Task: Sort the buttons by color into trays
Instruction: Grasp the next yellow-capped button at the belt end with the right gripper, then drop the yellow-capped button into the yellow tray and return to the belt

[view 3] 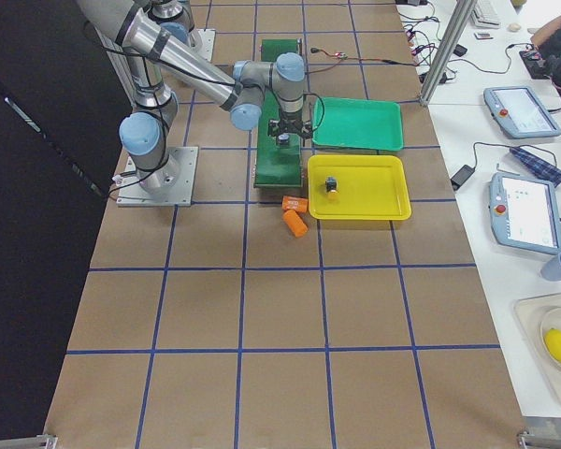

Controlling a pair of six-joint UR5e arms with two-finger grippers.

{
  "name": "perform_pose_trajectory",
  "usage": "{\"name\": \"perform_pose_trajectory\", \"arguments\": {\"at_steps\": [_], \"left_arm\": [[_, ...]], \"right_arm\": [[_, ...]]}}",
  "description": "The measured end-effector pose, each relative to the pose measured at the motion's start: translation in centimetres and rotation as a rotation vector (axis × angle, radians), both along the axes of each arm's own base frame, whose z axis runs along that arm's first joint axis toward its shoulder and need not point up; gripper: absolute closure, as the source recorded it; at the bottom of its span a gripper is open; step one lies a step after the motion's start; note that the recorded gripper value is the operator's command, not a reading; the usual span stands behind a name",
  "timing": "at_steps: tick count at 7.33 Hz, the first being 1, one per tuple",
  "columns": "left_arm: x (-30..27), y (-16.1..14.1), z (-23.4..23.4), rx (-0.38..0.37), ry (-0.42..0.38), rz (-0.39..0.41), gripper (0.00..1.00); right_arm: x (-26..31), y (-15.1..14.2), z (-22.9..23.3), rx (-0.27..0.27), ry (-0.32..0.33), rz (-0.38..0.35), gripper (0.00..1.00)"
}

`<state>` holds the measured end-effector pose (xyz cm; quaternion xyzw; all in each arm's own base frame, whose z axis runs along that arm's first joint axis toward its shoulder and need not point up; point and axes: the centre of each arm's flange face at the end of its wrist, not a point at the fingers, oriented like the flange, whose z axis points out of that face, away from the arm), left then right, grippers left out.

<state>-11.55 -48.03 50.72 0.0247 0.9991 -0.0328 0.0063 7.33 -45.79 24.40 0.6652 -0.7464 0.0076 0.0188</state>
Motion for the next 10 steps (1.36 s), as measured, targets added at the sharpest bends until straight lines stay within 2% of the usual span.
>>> {"name": "perform_pose_trajectory", "arguments": {"at_steps": [1, 2, 5, 6, 7, 9, 10], "left_arm": [[0.0, 0.0, 0.0, -0.002, 0.000, 0.000, 0.00], [0.0, 0.0, 0.0, -0.002, 0.000, 0.000, 0.00], [0.0, 0.0, -0.1, -0.001, -0.001, 0.000, 0.00], [0.0, 0.0, -0.1, -0.001, 0.000, 0.001, 0.00], [0.0, 0.0, -0.1, 0.000, 0.000, 0.001, 0.00], [0.0, 0.0, -0.1, 0.000, 0.001, 0.001, 0.00], [0.0, 0.0, -0.1, 0.000, 0.001, 0.001, 0.00]], "right_arm": [[0.1, 0.4, -0.4, 0.011, -0.002, 0.001, 0.19], [0.1, 0.9, -0.8, 0.022, -0.004, 0.000, 0.42], [0.2, 1.5, -0.5, 0.014, -0.001, 0.000, 0.77], [0.2, 1.4, -0.3, 0.010, 0.000, 0.000, 0.94], [0.2, 1.4, -0.2, 0.006, 0.000, 0.001, 1.00], [0.1, 0.9, 0.3, -0.008, 0.002, 0.000, 1.00], [-0.1, -0.3, 1.5, -0.037, 0.007, -0.002, 1.00]]}}
